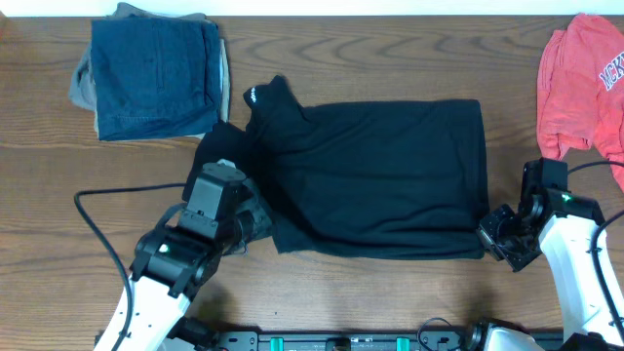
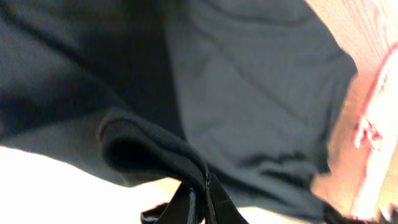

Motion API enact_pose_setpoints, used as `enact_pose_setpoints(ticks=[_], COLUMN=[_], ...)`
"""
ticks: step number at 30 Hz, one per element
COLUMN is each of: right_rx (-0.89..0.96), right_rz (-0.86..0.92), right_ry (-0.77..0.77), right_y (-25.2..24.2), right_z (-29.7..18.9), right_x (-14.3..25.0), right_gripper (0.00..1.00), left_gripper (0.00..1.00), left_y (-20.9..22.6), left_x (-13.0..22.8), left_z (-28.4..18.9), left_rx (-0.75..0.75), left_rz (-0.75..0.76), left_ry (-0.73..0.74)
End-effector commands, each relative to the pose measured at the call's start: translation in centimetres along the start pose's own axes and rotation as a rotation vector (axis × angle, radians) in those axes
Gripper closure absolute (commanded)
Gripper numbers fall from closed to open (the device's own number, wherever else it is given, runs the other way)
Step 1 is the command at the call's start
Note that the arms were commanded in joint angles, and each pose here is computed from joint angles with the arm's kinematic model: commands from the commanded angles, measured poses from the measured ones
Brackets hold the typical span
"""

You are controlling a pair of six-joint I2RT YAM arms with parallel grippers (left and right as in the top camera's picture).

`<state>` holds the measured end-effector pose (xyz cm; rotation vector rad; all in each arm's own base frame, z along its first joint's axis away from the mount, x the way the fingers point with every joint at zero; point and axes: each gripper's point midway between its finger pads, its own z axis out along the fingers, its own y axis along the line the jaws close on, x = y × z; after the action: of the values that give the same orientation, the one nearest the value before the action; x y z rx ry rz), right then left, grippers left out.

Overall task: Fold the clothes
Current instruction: 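Lift the bottom hem with both grippers and fold it toward the back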

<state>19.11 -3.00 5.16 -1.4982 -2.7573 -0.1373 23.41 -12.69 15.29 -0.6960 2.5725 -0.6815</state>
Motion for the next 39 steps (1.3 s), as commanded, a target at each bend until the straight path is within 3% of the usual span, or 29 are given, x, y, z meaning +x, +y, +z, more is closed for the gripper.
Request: enact_pose_setpoints(ticks=[1, 12, 22, 25, 30, 39], right_rx=[-0.001, -0.014, -0.09, -0.148, -0.219, -0.226], right_rz=[-0.011, -0.01, -0.019, -0.026, -0.037, -0.074], right_ry=[-0.042, -0.056, -0.119, -0.155, -0.179, -0.195], right_y=[0.2, 0.6, 2.4, 3.7, 5.3, 6.3], right_z=[-0.5, -0.5, -0.7, -1.0, -1.4, -1.2], right_x=[-1.0, -1.4, -2.9, -3.9, -4.6, -4.5], right_gripper=[0.97, 0.95, 0.99, 0.98, 0.89, 0.83], left_gripper=[0.94, 0.94, 0.94, 0.94, 0.94, 0.94], left_y=[0.7, -3.4, -3.7, -2.8, -1.6, -3.1], left_x=[-3.2, -8.8, -9.6, -9.6, -9.8, -10.9], left_z=[0.2, 2.1, 6.2, 7.3, 8.5, 8.2], left_rx=[-0.079, 0.006, -0.016, -0.059, -0.12, -0.064], left_rz=[0.011, 0.111, 0.134, 0.133, 0.132, 0.126], left_ry=[-0.158, -0.378, -0.366, -0.358, -0.363, -0.415])
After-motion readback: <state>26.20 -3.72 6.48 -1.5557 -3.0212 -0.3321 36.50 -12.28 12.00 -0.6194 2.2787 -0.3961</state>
